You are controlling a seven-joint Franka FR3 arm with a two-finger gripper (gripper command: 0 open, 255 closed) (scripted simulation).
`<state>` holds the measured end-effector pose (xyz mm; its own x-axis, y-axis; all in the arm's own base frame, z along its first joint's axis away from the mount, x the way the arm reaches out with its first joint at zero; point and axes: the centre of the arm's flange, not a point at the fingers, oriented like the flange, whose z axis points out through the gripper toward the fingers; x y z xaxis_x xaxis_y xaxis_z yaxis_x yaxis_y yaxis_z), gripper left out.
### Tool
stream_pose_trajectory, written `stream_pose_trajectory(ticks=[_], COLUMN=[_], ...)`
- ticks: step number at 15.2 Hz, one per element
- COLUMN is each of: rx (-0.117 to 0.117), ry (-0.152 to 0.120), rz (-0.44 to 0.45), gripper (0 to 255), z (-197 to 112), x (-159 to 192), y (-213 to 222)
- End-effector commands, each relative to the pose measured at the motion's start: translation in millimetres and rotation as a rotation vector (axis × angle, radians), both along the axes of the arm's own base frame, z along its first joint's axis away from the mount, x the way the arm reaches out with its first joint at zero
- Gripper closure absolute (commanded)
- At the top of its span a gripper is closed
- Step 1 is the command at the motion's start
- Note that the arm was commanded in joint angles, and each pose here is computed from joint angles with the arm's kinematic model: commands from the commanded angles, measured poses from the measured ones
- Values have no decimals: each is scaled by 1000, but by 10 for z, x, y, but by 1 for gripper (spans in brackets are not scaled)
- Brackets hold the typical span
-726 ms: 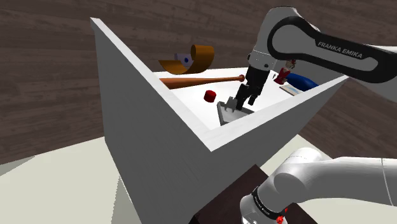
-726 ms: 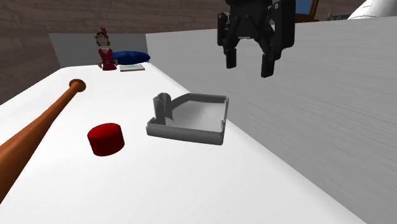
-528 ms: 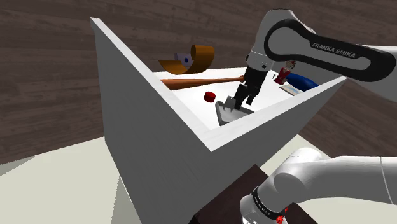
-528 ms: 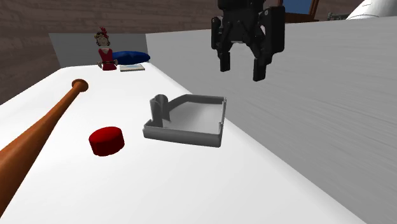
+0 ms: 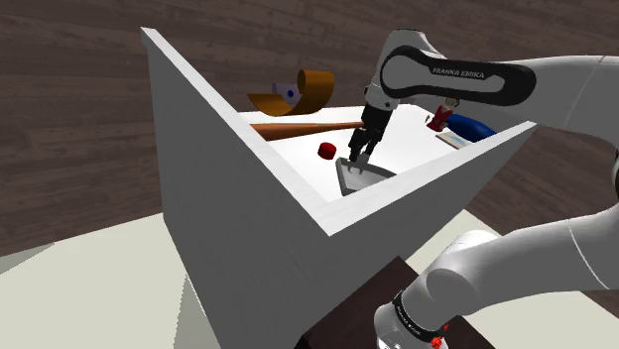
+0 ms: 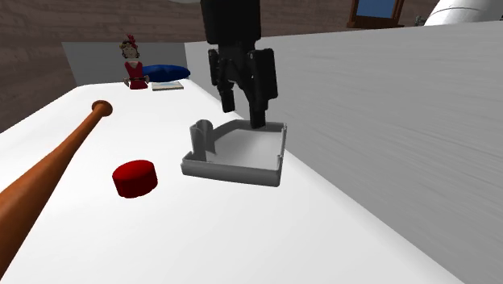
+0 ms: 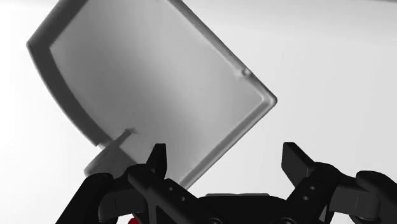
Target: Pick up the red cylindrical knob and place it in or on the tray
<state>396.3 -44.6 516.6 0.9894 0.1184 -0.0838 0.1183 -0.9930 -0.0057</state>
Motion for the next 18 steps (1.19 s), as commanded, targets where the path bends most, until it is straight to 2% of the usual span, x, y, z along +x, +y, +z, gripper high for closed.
stream_pose_trajectory(ticks=[1,15,18], rx=[0,4,4], ry=[-12,-86,-86], rz=[19,142,142], gripper=[0,0,0], z=[-108,-726,-884], x=[192,1663,1664], y=[-116,-763,-764])
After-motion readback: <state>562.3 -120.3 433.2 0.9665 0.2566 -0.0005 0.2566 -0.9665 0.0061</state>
